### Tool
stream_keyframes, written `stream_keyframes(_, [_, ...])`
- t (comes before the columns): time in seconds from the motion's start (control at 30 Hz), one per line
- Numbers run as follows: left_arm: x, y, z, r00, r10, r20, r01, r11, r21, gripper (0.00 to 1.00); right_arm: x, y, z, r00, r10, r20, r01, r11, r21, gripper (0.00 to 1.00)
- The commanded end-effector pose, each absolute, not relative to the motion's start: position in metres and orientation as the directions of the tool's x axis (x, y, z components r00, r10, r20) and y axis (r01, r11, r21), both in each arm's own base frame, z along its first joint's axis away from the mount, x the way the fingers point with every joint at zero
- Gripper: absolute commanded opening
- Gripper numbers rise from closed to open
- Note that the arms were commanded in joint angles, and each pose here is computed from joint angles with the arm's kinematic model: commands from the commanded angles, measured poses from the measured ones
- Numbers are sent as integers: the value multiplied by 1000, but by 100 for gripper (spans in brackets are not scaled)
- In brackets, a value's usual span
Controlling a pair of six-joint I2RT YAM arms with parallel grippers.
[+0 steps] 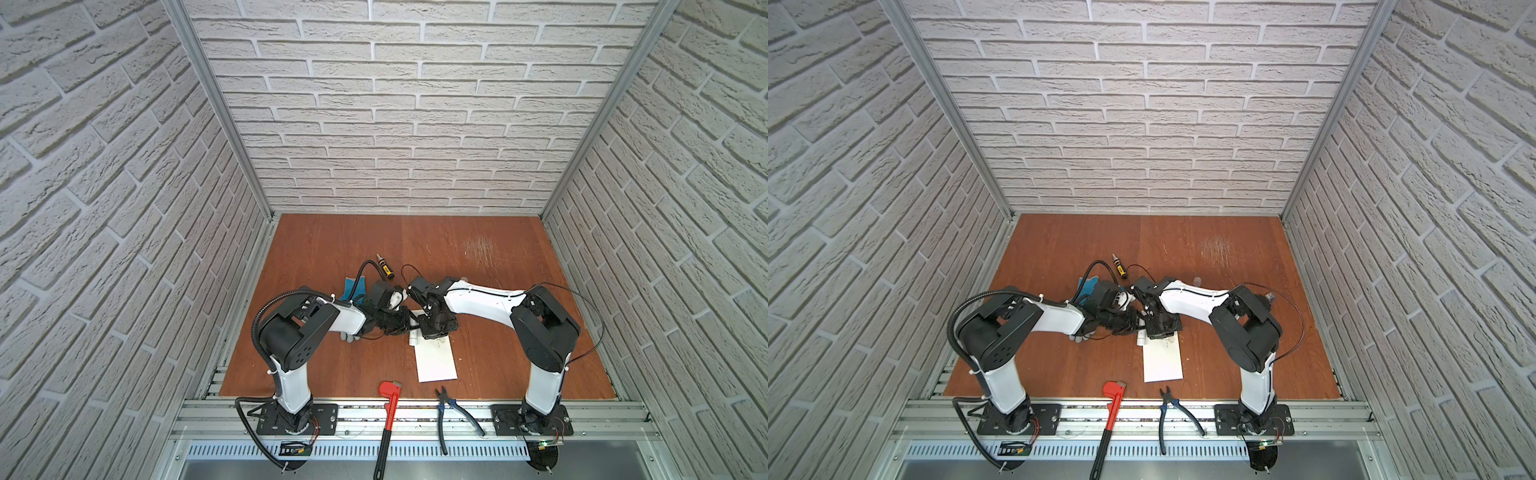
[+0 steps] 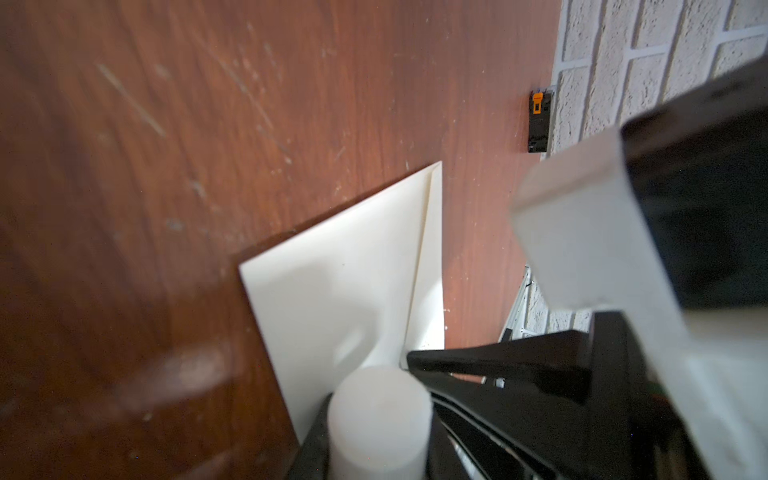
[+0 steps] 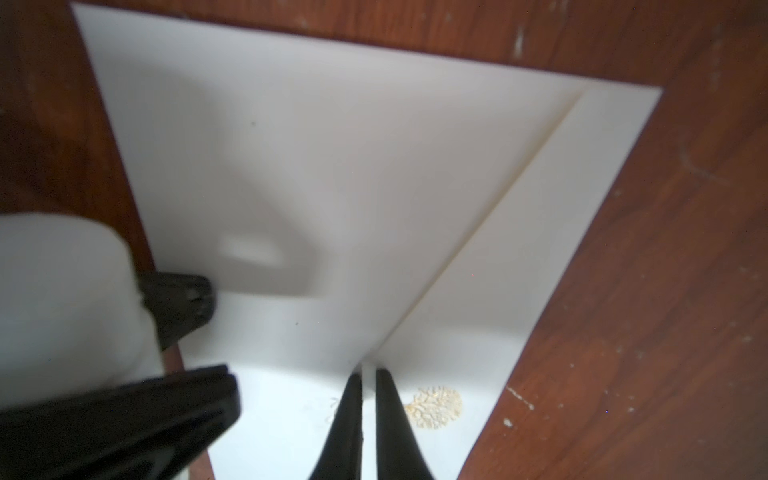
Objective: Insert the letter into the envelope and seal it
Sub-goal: 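Press the envelope flap with the closed right gripper while the left holds the glue stick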
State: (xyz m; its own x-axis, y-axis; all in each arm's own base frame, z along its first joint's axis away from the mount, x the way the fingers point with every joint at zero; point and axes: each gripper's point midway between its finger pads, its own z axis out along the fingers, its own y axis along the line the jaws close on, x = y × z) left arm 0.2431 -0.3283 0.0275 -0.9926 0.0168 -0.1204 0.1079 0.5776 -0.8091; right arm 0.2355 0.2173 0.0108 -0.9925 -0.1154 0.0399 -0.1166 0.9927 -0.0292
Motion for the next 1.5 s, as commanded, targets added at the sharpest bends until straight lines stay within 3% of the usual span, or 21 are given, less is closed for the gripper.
stream_keyframes(0.0, [235,-308,5,-997,2,-73,57,654,-754,0,191,211,-43,-968,-129,215,-146,987,-63,14])
stream_keyframes(0.47, [236,-311,-2,-998,9,-59,50,651,-757,0,194,216,-30,-960,-185,210,-190,982,-7,25])
stream_keyframes(0.77, [237,-311,-3,-998,6,-57,47,651,-758,0,214,236,24,-960,-258,111,-249,964,92,45])
stream_keyframes(1.03, [238,-311,-3,-998,5,-57,47,650,-758,0,227,234,76,-970,-242,-11,-242,965,97,44])
stream_keyframes(1.13, [237,-311,-2,-998,5,-59,49,650,-758,0,225,227,79,-972,-233,-11,-233,969,81,40])
stream_keyframes(1.33, [238,-311,-1,-998,5,-58,47,649,-759,0,227,215,73,-981,-195,-12,-195,978,79,24])
stream_keyframes(1.47, [238,-312,-1,-998,9,-58,50,649,-759,0,228,208,74,-984,-180,-16,-180,981,72,24])
